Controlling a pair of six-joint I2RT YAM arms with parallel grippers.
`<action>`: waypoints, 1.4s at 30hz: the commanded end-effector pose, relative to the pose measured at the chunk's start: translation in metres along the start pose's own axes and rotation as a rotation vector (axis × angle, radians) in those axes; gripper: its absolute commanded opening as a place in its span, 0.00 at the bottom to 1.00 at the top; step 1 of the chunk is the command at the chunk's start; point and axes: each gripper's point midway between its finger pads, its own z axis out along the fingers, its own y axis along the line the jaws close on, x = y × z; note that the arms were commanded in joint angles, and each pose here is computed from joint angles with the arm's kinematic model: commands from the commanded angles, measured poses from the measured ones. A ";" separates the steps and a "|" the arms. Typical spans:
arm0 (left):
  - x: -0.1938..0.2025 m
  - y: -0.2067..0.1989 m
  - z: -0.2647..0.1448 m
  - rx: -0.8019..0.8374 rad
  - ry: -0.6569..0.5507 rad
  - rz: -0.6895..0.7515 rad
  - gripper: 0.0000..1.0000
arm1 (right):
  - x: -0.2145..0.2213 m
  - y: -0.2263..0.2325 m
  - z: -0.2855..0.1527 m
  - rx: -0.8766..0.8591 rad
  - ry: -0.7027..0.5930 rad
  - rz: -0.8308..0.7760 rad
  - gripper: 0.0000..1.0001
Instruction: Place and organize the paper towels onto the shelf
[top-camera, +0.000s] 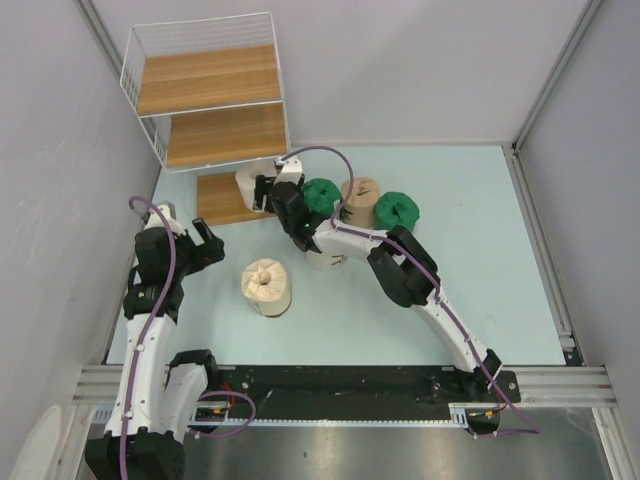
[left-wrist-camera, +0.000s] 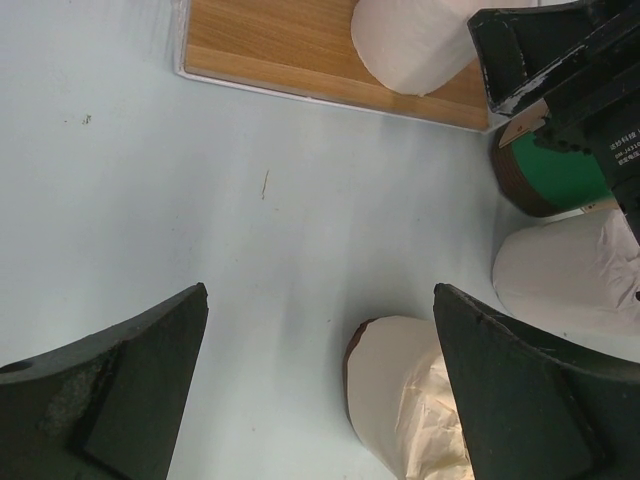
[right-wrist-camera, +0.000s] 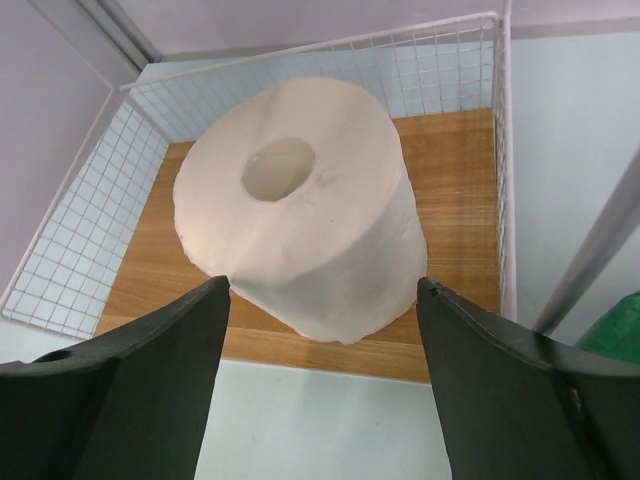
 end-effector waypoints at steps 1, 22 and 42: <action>-0.004 -0.008 0.000 0.034 -0.005 0.003 1.00 | -0.079 0.011 -0.014 -0.041 -0.130 0.042 0.81; -0.001 -0.005 0.003 0.014 0.016 0.019 1.00 | -0.021 -0.051 -0.170 0.189 0.315 -0.058 0.84; 0.003 -0.005 0.003 0.002 0.031 0.030 1.00 | 0.017 0.049 -0.250 -0.293 0.469 -0.167 0.86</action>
